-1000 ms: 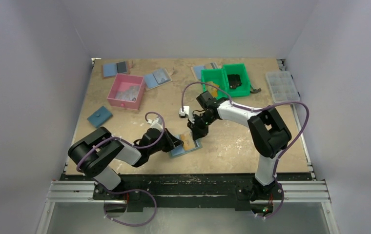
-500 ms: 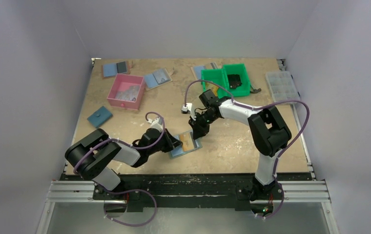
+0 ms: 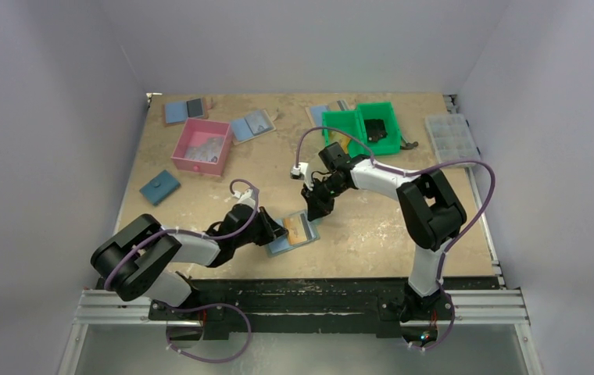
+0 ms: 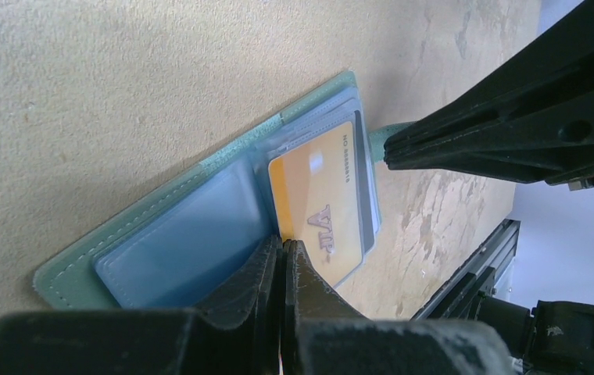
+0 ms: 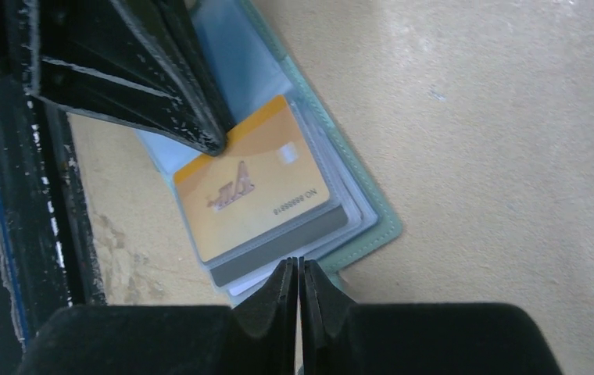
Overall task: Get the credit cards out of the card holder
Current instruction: Remove the credit card from the card holder.
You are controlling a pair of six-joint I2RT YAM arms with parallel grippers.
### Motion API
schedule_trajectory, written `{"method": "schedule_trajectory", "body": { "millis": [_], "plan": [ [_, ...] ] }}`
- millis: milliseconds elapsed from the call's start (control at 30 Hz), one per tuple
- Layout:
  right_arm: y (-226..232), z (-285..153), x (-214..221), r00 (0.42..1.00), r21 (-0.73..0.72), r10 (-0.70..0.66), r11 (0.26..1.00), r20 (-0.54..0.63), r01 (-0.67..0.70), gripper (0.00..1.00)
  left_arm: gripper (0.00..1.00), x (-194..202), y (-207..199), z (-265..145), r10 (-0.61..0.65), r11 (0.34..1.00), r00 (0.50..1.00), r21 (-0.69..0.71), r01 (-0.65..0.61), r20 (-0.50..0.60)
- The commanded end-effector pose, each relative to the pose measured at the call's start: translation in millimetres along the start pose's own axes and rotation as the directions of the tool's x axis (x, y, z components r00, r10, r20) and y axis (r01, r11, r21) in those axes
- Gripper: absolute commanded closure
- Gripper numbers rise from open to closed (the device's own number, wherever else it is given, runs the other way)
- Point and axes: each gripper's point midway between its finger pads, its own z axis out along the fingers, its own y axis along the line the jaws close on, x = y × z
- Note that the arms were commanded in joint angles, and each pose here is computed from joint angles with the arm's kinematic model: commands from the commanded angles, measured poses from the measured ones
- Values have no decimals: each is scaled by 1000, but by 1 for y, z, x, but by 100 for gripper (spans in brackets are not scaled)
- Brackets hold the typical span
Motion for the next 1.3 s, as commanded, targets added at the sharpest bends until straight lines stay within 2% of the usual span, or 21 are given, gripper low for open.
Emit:
{"method": "schedule_trajectory", "body": {
  "millis": [0,100,200,367,733,1267],
  "plan": [
    [29,-5,-25,995,-120,-52,991,90,63,89,100,8,9,0,15,1000,999,-21,-16,-46],
    [42,-1,-28,994,-172,-47,983,103,64,91,100,10,4,2,-6,1000,998,13,6,-55],
    [39,10,-21,998,-159,-28,987,63,37,92,100,12,3,4,-25,999,998,33,27,-61],
    [22,20,-9,1000,-83,5,997,-4,-5,94,100,12,7,4,-35,999,998,20,37,-58],
    [-12,22,4,997,95,45,995,-70,-39,95,100,8,26,-3,0,997,999,-71,-3,-45],
    [-11,25,10,995,83,58,995,-85,-51,94,100,6,29,-10,10,997,999,-75,-14,-50]
  ]
}}
